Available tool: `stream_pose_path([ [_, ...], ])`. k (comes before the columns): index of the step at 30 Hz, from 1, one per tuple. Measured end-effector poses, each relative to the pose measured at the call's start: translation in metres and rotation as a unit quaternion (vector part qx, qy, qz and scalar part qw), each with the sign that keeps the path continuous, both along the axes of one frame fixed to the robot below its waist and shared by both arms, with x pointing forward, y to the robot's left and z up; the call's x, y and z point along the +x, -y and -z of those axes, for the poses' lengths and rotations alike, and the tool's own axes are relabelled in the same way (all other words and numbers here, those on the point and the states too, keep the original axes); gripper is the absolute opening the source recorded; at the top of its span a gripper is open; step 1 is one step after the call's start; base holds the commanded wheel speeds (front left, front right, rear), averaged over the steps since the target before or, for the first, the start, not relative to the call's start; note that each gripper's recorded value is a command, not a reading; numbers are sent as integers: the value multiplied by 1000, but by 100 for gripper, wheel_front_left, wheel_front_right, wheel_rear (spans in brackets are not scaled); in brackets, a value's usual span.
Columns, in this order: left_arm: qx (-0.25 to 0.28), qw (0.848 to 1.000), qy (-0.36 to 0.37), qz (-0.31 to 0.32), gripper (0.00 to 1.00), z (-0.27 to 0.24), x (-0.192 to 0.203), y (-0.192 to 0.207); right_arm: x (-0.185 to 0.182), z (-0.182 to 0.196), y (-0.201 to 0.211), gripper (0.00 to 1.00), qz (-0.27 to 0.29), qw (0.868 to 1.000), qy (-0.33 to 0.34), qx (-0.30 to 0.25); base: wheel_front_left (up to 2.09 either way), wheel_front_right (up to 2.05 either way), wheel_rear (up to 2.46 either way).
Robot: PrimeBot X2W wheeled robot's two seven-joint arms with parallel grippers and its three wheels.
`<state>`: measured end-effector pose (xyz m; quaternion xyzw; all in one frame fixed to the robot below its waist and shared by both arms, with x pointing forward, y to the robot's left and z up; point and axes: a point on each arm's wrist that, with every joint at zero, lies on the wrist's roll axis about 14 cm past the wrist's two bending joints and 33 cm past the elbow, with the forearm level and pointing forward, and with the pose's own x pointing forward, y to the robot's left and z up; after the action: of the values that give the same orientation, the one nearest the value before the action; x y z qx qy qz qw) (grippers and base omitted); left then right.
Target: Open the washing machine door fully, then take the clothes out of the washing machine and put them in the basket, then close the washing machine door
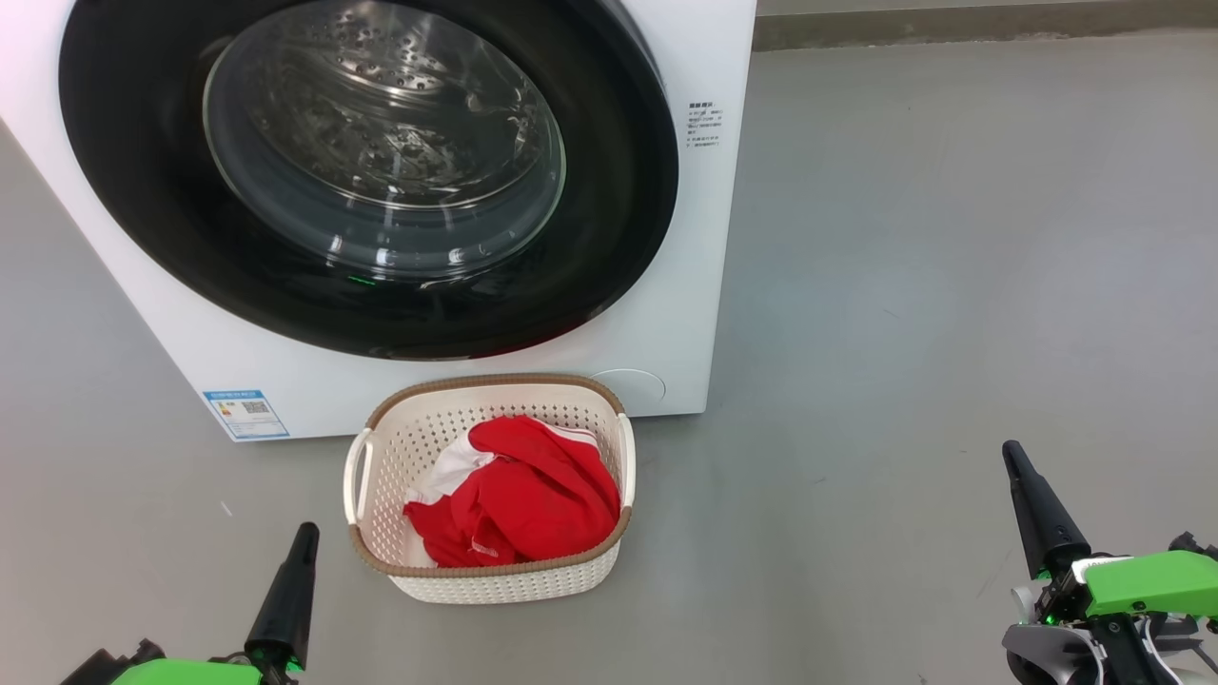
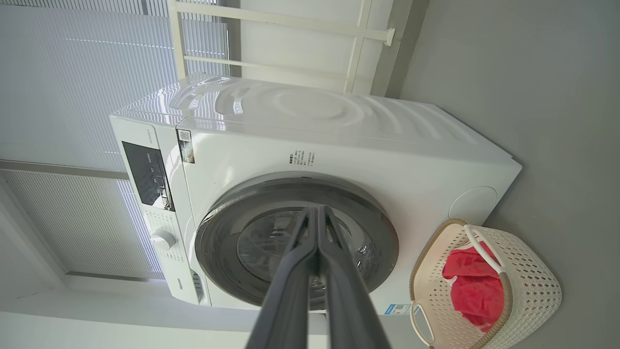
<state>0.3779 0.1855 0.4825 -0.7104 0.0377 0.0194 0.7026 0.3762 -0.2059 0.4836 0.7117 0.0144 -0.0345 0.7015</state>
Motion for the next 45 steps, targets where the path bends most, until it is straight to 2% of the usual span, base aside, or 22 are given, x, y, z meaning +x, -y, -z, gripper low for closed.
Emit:
stream_pose_path([
  [45,0,1000,0,0,0,0,0,0,0,0,-1,0,-2,1000,0,1,0,0,0],
])
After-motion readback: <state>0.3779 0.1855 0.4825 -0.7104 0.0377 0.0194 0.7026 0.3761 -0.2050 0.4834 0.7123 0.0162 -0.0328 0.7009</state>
